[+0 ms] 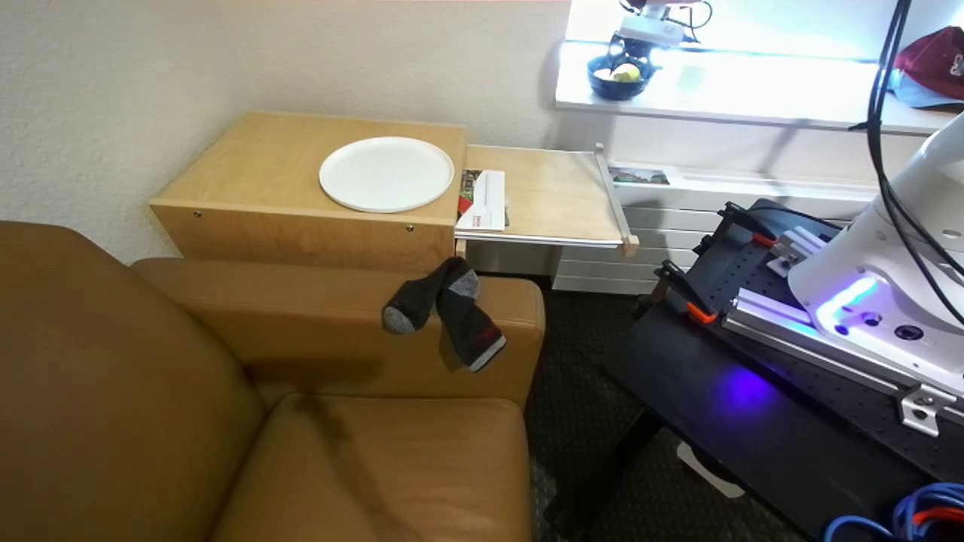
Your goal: Take the lemon out of the blue bowl and put it on the plate
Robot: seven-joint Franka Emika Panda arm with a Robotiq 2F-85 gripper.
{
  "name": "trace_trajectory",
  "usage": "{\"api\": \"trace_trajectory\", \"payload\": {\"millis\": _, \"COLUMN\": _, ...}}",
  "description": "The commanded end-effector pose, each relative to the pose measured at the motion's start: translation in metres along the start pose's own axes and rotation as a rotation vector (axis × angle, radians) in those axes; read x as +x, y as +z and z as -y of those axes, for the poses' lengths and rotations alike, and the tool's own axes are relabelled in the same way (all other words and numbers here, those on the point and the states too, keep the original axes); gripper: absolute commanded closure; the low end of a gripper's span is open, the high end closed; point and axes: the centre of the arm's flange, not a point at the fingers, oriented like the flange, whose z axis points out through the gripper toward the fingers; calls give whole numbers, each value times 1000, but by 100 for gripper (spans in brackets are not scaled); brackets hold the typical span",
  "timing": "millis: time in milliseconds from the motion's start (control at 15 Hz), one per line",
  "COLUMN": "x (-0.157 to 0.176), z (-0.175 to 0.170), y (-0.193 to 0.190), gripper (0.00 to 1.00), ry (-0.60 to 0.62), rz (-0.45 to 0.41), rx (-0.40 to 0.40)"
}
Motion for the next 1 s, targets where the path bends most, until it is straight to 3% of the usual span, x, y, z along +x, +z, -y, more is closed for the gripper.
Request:
{"api": "trace_trajectory", "payload": {"millis": 0, "x": 4, "z": 0, "y": 5, "gripper": 32, "ry": 15, "rz": -13, "rx": 3}}
{"api": "trace_trajectory", "payload": {"millis": 200, "x": 5, "z": 0, "y": 4, "gripper": 54, "ry": 13, "rz": -17, "rx": 5}}
{"api": "trace_trajectory", "payload": {"millis": 533, "x": 7, "z": -1, "y": -1, "gripper": 58, "ry": 30, "rz": -11, "rx": 12}}
{"api": "trace_trajectory", "payload": {"millis": 933, "x": 33, "z": -23, "y": -51, "gripper": 58, "ry": 71, "rz": -20, "rx": 64}}
